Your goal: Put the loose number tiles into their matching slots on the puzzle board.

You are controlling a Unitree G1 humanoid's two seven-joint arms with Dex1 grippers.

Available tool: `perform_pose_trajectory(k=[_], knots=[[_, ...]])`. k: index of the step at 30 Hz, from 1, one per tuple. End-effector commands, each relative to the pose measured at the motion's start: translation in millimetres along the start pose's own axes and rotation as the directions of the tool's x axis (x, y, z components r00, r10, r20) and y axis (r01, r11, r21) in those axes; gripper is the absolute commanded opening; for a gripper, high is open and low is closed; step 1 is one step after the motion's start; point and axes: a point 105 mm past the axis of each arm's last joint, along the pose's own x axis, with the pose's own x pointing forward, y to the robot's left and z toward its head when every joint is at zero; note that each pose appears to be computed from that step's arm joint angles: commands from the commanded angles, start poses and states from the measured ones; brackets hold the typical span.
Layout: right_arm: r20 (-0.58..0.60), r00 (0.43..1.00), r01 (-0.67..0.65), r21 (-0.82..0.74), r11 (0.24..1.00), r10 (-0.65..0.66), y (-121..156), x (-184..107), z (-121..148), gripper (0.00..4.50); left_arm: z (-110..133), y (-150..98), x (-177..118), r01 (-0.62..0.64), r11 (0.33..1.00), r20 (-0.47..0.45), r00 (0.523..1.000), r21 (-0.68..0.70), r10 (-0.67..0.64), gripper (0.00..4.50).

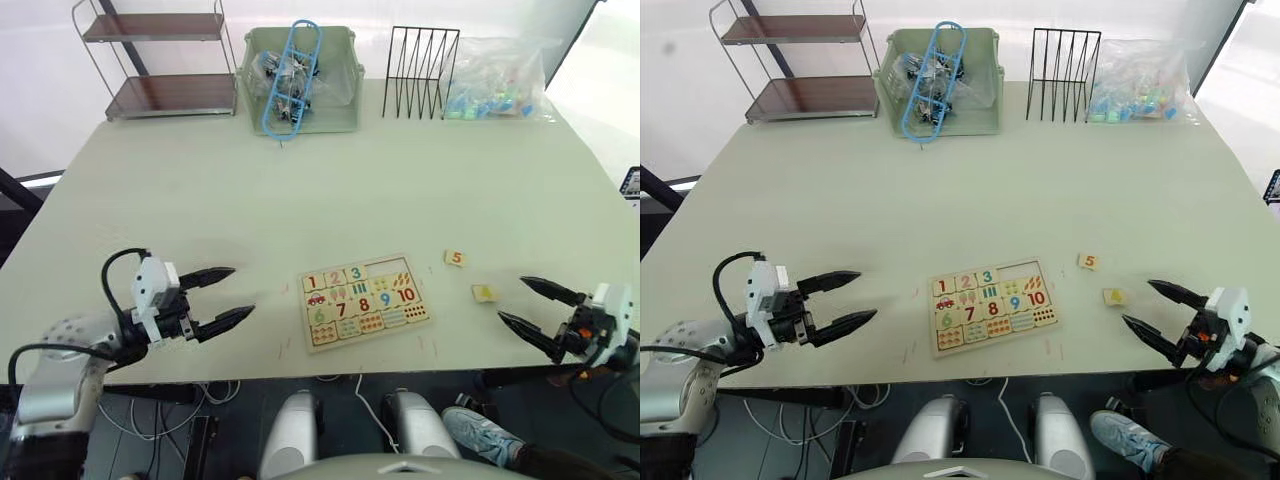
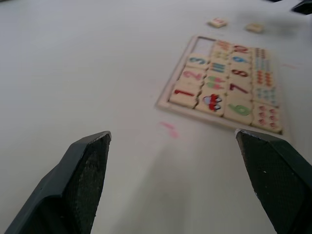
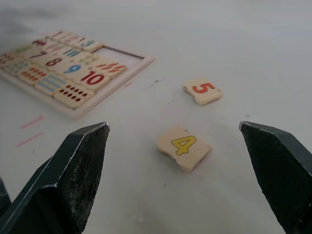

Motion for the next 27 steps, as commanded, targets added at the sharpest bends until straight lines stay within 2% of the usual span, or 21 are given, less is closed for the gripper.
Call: perform_pose_trajectory(k=[1,5,8,13,20,27], knots=[[-0.038,0.999,-0.017,-0.027,0.999,0.016,-6,-5,1,4.5,7,-6,-5,0.113,0.993,0.031,0.993,0.013,-0.114,4.35],[-0.082,0.995,-0.063,-0.074,0.995,0.057,-15,-3,5,4.5,15,-7,-12,0.229,0.973,0.063,0.971,0.02,-0.23,4.35],[-0.126,0.985,-0.126,-0.095,0.987,0.114,-17,1,6,4.5,14,-7,-11,0.281,0.959,0.037,0.959,0.036,-0.282,4.35],[-0.174,0.966,-0.213,-0.128,0.969,0.189,-18,10,7,4.5,20,-2,-6,0.317,0.946,0.029,0.947,0.073,-0.319,4.35],[-0.264,0.899,-0.396,-0.149,0.906,0.35,-18,23,5,4.5,24,-4,4,0.369,0.923,0.026,0.927,0.111,-0.374,4.35],[-0.36,0.849,-0.469,-0.177,0.865,0.387,-28,29,1,4.5,28,-6,6,0.382,0.916,0.041,0.92,0.123,-0.39,4.35]])
